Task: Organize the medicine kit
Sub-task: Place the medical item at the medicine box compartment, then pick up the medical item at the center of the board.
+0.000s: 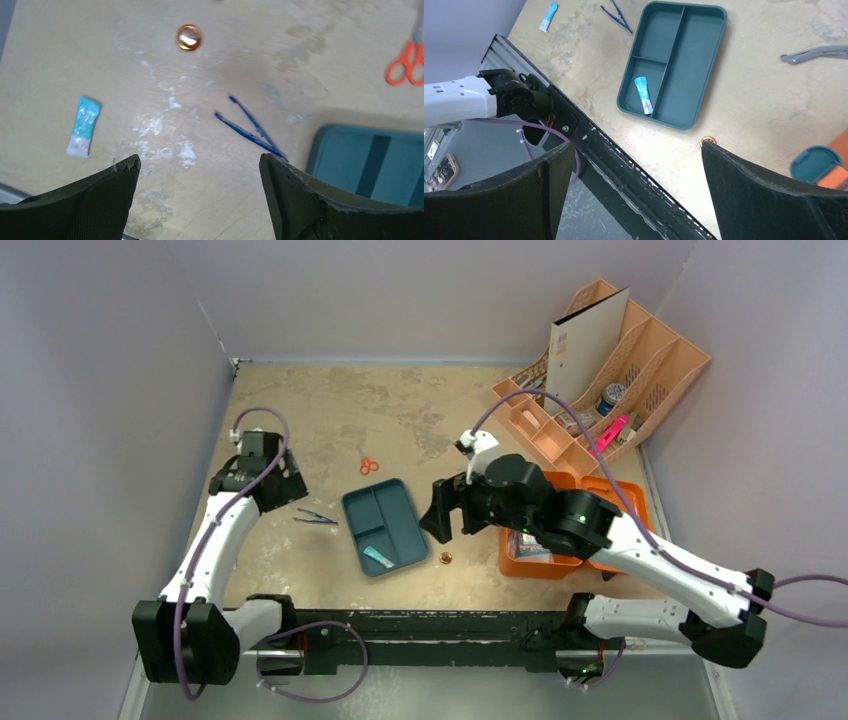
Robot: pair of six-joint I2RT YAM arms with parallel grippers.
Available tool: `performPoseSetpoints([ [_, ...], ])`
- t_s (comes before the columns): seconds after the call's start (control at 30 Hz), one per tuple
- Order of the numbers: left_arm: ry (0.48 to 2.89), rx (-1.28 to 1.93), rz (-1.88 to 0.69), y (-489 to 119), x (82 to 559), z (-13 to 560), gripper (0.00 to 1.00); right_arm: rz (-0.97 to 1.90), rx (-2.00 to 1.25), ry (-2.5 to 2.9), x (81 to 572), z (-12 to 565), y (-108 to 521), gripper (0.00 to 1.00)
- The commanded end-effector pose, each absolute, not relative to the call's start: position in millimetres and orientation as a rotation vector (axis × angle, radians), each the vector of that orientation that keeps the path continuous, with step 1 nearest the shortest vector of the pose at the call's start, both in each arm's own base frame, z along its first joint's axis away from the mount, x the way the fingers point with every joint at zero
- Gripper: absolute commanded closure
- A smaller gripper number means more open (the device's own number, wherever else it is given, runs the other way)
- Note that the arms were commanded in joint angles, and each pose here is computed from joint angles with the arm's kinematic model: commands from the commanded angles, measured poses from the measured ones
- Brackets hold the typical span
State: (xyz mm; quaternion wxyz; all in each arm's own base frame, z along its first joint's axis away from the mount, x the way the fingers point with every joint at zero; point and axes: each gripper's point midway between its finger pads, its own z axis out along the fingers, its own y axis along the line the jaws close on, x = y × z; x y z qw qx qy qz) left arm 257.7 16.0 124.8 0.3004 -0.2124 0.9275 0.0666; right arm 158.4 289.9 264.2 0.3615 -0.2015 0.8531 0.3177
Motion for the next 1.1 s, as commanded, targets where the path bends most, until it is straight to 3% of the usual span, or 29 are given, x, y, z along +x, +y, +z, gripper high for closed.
performPoseSetpoints([
  [0.0,2.432,-0.849,0.177,45.7,246.2,119.1,0.13,0.752,-0.523,2.155,154.6,269.9,261.1,0.01],
  [0.53,2.189,-1.594,0.265,137.5,217.5,79.7,0.16,0.721,-0.549,2.146,137.1,272.3,224.7,0.01],
  [1.07,2.277,-1.677,0.21,149.4,210.0,29.1,0.16,0.724,-0.545,2.152,138.6,276.7,228.4,0.01],
])
